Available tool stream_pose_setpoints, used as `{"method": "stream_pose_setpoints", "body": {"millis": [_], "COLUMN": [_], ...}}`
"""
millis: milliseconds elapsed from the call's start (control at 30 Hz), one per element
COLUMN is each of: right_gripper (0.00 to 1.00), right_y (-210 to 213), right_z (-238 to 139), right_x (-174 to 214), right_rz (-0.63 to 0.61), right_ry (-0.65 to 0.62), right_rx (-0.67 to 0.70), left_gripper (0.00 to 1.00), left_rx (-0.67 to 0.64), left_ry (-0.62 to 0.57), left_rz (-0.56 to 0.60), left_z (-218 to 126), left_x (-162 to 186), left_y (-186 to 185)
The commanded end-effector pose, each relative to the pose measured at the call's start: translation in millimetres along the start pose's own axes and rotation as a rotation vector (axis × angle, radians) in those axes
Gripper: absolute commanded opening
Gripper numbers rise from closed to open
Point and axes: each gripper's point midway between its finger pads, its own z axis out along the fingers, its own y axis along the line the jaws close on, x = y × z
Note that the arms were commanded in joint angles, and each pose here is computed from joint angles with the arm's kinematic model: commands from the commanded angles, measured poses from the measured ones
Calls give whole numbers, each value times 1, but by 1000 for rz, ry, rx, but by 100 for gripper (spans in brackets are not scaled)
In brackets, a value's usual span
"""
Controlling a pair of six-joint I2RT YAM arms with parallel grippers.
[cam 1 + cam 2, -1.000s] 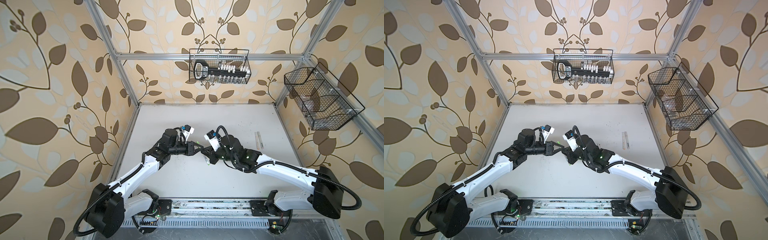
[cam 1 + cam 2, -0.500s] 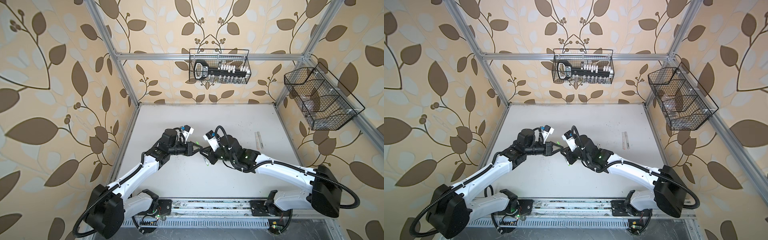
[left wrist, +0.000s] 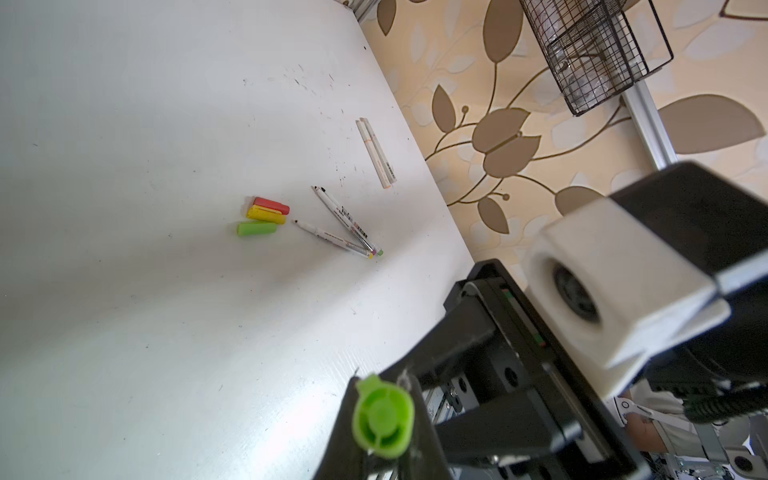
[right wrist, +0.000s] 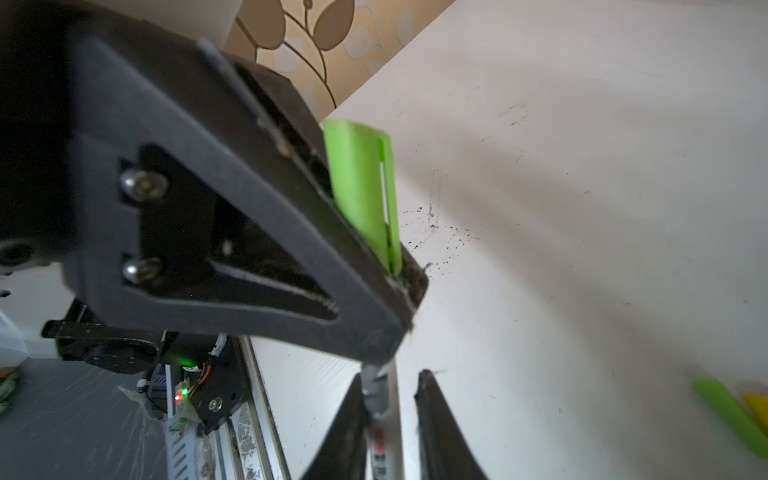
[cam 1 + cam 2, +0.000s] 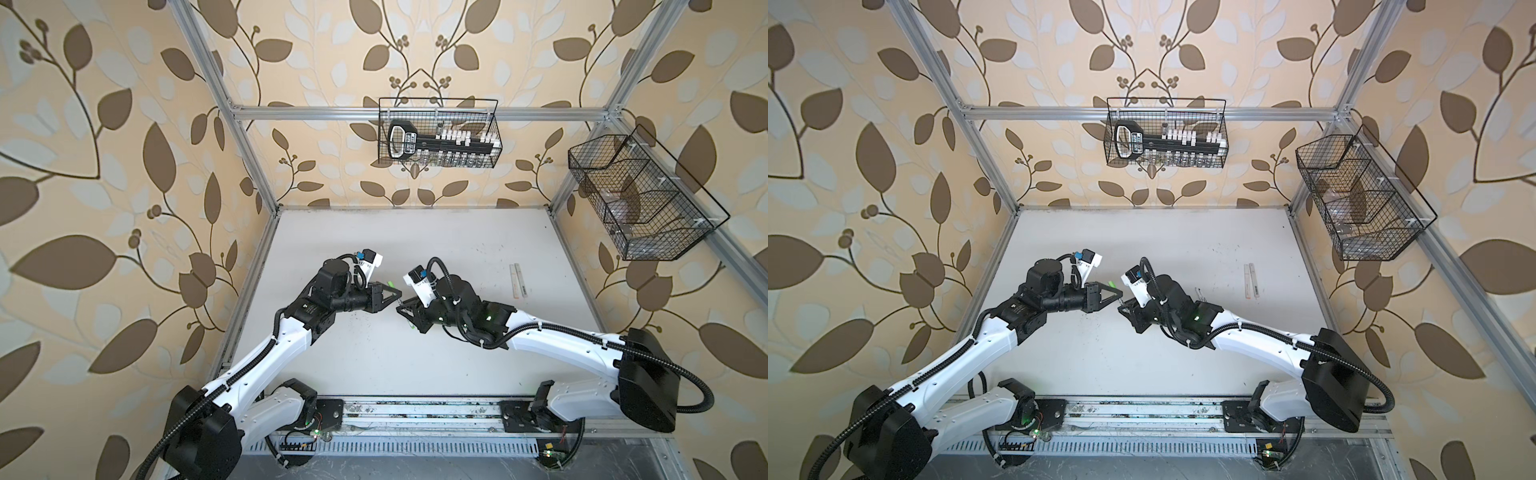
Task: Insert the pens into the pen caps
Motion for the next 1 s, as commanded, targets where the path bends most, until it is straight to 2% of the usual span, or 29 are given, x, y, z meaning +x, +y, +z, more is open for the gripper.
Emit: {"method": "stream_pose_setpoints", "body": {"millis": [0, 67, 100, 167, 267, 333, 400, 467, 600, 733, 900, 967], "right_gripper": [14, 9, 8, 6, 6, 6, 5, 5, 5, 5, 4, 4], "right_y": [3, 4, 4, 4, 3, 3, 4, 5, 8, 11, 13, 13], "right_z": [2, 1, 0, -1, -2, -2, -2, -1, -1, 0, 2, 2], "right_x": [-1, -1, -2, -3, -4, -4, -4, -5, -5, -6, -8, -9], "right_rz": [-13, -16, -14, -13, -9, -7, -8, -8, -14, -23, -32, -33], "right_ry": [-8, -8, -10, -11, -10, -9, -8, -6, -5, -3, -5, -3], "right_rx": [-6, -9, -6, -2, 2, 2, -1, -4, -12, -12, -7, -3], "left_gripper": [0, 0, 4, 21, 52, 63, 68, 69, 64, 49, 43, 37], "left_rx": [20, 20, 20, 10, -29, -70, -118, -152, -161, -137, -105, -94], "left_ry": [-41, -47, -51, -64, -97, -127, -159, -184, -200, -193, -162, -153], "left_rz": [63, 66, 67, 67, 74, 81, 84, 83, 75, 76, 71, 71], "left_z": [-7, -8, -8, -10, -15, -20, -26, -32, -38, -36, -30, -29], "left_x": [-13, -15, -16, -20, -27, -32, -36, -39, -44, -46, -46, -46], "left_y": [-15, -17, -18, -18, -17, -13, -8, -3, -1, -4, -7, -8]}}
